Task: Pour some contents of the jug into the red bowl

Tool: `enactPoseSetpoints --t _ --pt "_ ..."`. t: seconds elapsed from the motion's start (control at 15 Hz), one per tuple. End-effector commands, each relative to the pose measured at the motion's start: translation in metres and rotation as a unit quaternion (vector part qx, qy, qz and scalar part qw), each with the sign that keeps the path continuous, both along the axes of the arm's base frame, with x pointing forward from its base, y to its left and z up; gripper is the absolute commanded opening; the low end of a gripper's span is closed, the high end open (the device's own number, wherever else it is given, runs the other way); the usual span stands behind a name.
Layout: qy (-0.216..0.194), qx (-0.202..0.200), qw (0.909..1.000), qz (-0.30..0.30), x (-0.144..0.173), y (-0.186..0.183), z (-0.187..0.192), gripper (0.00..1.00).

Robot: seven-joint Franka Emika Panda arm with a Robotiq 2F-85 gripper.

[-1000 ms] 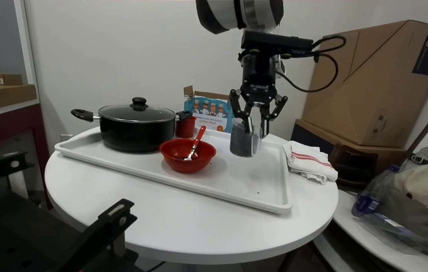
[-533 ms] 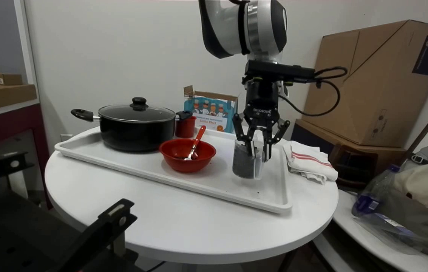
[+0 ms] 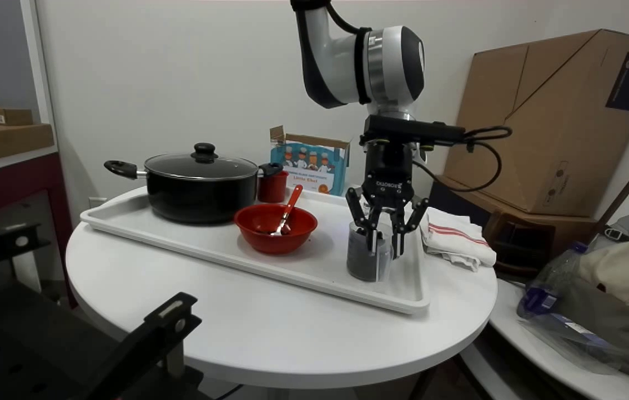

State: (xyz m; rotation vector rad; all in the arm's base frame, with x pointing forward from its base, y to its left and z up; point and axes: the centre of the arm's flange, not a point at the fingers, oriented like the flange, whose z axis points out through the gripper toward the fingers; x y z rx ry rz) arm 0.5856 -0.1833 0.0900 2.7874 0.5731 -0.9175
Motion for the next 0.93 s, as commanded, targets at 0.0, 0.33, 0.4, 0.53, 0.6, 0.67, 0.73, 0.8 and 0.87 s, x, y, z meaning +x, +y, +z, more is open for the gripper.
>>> enactPoseSetpoints --t 0.0,0.33,0.4,0.53,0.6,0.67,0.73,0.8,0.87 --pt "0.004 0.004 0.9999 0.011 0.007 0.004 -0.001 0.67" --pt "-0.013 0.027 0.9993 0.021 -0.004 0.037 0.031 0.99" --pt "-0.022 0.031 0.9992 0.011 -0.006 0.047 0.044 1.00" --pt "-0.052 0.041 0.9976 -0.020 -0.010 0.067 0.071 1.00" --pt "-0.072 0.048 0.9952 -0.047 -0.012 0.077 0.087 1.00" --pt "-0.085 0.056 0.9923 -0.070 -0.015 0.088 0.103 1.00" --pt "-0.096 0.062 0.9890 -0.093 -0.019 0.098 0.118 1.00" --pt "-0.113 0.066 0.9847 -0.114 -0.023 0.107 0.133 1.00" --pt "-0.132 0.066 0.9802 -0.131 -0.028 0.115 0.145 1.00"
